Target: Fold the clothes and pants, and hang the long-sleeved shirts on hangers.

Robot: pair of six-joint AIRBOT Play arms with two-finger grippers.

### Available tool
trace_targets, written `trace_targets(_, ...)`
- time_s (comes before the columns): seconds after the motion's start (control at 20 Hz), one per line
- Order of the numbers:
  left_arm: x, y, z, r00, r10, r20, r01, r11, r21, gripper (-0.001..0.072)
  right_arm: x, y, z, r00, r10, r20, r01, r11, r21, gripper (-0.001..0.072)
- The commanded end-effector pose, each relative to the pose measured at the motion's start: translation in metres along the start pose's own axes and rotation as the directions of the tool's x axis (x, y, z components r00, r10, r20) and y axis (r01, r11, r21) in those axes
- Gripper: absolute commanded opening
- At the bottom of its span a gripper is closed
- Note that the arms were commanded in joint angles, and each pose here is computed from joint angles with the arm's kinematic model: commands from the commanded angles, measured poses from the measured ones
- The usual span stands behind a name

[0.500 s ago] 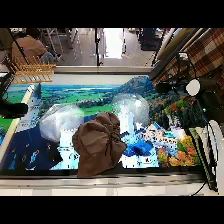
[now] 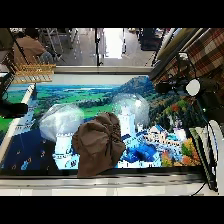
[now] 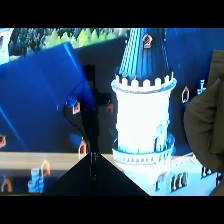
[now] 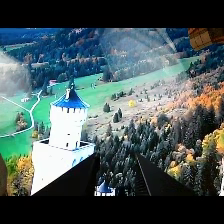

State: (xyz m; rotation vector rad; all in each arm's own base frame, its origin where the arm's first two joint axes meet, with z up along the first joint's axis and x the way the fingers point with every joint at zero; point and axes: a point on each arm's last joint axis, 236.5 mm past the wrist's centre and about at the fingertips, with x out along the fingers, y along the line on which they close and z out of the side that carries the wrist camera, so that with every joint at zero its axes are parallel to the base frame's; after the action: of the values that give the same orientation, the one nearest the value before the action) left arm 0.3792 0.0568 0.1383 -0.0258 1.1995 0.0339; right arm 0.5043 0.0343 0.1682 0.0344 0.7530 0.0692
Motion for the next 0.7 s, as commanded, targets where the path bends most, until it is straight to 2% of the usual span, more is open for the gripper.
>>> trace_targets(0.0,0.003,-0.001,0.016,0.998,-0.004,0.062,0.005,1.000,-0.006,0.0007,0.000,0.000,0.000,1.000,0.001,0.000,-0.001,1.000,0.000,0.0288)
trace_targets(0.1,0.006,-0.014,0.030,0.992,-0.061,0.111,0.063,0.998,-0.011,0.0007,0.000,0.007,0.003,1.000,0.027,0.013,-0.027,0.999,0.022,0.0288)
trace_targets(0.25,0.011,-0.037,0.044,0.975,-0.166,0.151,0.171,0.985,-0.022,0.0013,-0.006,0.036,0.015,0.987,0.152,0.057,-0.159,0.979,0.126,0.0287)
trace_targets(0.3,0.013,-0.044,0.043,0.971,-0.194,0.140,0.199,0.980,-0.024,0.0156,-0.010,0.037,0.016,0.987,0.154,0.049,-0.159,0.980,0.120,0.0287)
trace_targets(0.35,0.014,-0.051,0.040,0.966,-0.228,0.124,0.233,0.972,-0.026,0.0607,-0.014,0.035,0.015,0.988,0.148,0.033,-0.151,0.984,0.091,0.0288)
trace_targets(0.4,0.013,-0.064,0.039,0.952,-0.283,0.116,0.287,0.957,-0.026,0.0702,-0.020,0.033,0.008,0.989,0.149,-0.010,-0.149,0.989,0.012,0.0288)
trace_targets(0.5,0.004,-0.104,0.027,0.889,-0.455,0.057,0.453,0.891,0.046,0.0702,-0.032,0.030,-0.012,0.981,0.150,-0.122,-0.169,0.972,-0.163,0.0287)
trace_targets(0.6,0.005,-0.143,-0.013,0.783,-0.615,-0.095,0.620,0.783,0.044,0.0684,-0.037,0.010,-0.039,0.967,0.093,-0.239,-0.142,0.970,-0.197,0.0282)
trace_targets(0.65,0.016,-0.154,-0.045,0.740,-0.643,-0.200,0.659,0.752,0.020,0.0569,-0.039,-0.001,-0.059,0.945,0.051,-0.322,-0.129,0.966,-0.225,0.0244)
